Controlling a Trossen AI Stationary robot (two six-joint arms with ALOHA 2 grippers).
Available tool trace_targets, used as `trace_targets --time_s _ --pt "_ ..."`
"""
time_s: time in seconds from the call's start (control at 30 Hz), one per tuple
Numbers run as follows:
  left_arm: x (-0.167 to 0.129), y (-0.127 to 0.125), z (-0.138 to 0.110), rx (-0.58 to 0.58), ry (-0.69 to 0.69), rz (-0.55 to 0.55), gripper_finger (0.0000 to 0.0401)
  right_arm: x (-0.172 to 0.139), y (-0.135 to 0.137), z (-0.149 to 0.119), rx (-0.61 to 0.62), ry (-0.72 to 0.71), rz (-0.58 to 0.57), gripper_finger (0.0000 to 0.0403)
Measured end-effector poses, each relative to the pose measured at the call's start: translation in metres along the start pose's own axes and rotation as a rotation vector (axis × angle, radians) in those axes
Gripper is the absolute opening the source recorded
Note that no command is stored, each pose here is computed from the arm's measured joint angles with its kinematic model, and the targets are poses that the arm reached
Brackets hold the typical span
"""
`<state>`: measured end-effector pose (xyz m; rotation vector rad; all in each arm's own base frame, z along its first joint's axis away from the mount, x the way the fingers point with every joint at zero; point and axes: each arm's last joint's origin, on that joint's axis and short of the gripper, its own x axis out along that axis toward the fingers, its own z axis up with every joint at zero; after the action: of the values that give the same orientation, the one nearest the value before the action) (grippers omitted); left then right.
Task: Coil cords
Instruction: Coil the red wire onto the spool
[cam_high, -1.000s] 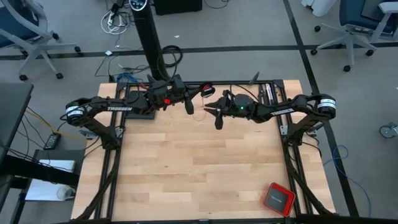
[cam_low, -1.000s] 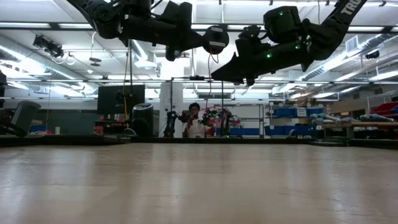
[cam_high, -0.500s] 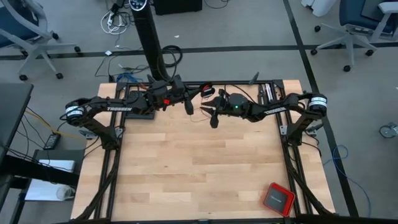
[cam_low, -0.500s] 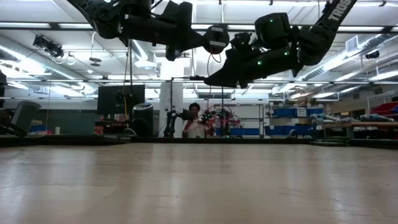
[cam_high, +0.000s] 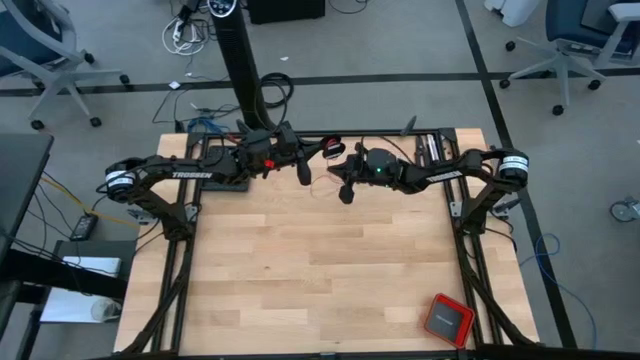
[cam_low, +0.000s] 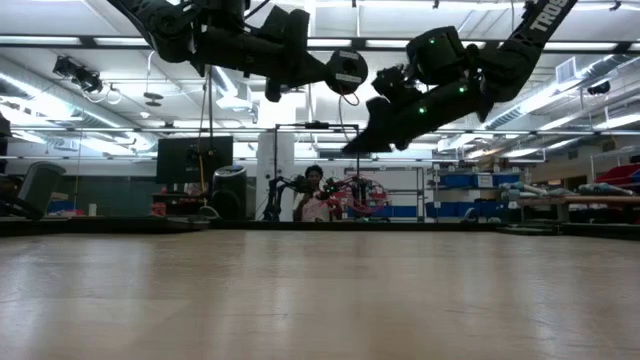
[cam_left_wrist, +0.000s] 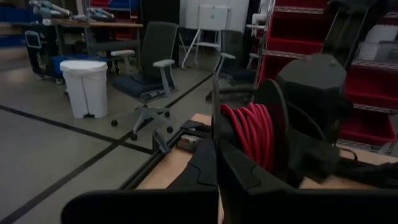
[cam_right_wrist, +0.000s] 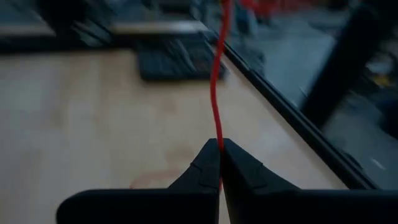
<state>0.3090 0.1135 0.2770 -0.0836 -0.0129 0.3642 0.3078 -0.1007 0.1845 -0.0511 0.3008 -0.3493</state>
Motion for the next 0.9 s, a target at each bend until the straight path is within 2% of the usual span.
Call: trace_targets --time_s 0.33,0.5,0.7,0.83,0.9 --pt "-0.001 0.013 -0.012 0.048 0.133 0.043 0.0001 -0.044 -0.040 0.009 -0.033 0.257 -0.260 0.0002" --pt "-0.003 0.021 -0.021 0.109 0.235 0.066 0.0001 -0.074 -0.054 0.021 -0.032 0.297 -0.394 0.0001" --pt "-0.006 0.027 -0.030 0.181 0.344 0.071 0.0001 -0.104 -0.056 0.045 -0.019 0.183 -0.437 0.0001" --pt "-0.007 0.027 -0.031 0.205 0.365 0.064 0.0001 -0.119 -0.049 0.059 -0.020 0.088 -0.411 0.0001" --pt "-0.007 0.027 -0.031 0.203 0.364 0.064 0.0001 -0.123 -0.045 0.066 -0.017 0.026 -0.350 0.0001"
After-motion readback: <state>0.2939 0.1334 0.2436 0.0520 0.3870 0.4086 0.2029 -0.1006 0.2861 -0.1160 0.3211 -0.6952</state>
